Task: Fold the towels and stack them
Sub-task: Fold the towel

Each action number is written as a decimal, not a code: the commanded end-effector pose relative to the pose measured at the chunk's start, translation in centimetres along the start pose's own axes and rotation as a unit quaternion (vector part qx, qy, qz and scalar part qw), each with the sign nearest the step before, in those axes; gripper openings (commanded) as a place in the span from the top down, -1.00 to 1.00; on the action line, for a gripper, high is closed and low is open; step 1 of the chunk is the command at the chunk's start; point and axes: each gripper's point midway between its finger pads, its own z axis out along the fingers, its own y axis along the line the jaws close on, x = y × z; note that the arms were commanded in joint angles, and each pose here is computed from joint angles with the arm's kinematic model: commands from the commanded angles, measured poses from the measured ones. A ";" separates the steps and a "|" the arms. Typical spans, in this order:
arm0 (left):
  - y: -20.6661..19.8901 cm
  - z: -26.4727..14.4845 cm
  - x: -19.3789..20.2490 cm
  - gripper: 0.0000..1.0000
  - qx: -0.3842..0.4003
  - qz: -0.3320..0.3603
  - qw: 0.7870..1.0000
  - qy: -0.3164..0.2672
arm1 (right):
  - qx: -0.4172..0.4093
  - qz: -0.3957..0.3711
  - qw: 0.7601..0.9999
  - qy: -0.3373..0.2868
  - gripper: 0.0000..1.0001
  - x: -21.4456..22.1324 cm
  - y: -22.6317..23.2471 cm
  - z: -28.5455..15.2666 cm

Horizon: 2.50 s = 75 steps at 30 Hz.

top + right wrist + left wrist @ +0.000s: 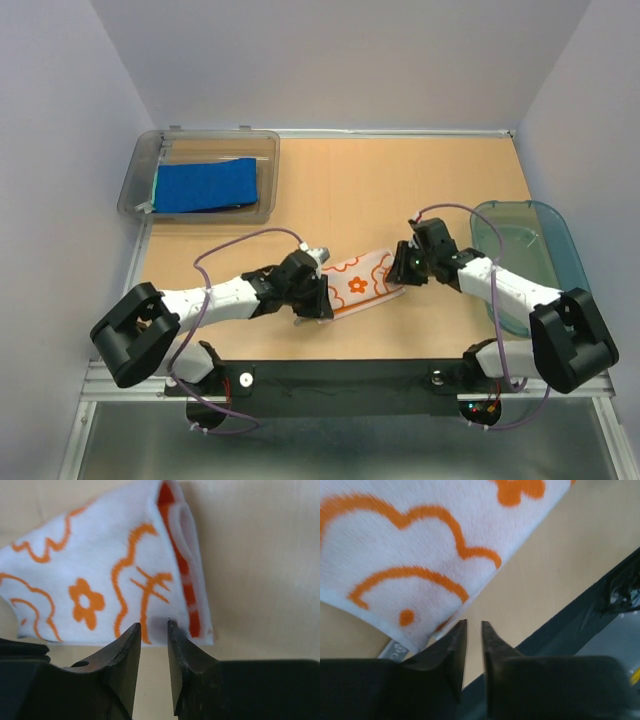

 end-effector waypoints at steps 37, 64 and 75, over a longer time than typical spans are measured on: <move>2.8 0.3 1.2 0.24 -0.050 -0.086 0.995 -0.028 | -0.149 -0.120 0.980 -0.050 0.29 -0.5 11.2 -0.8; 3.3 -1.3 1.6 -0.06 -0.066 -0.106 0.990 -0.072 | -0.126 -0.099 0.969 0.189 0.70 15.8 5.7 4.0; 6.1 -0.5 -0.8 -0.09 -0.086 -0.147 0.978 -0.117 | -0.064 -0.088 0.990 0.085 0.67 11.3 4.9 5.2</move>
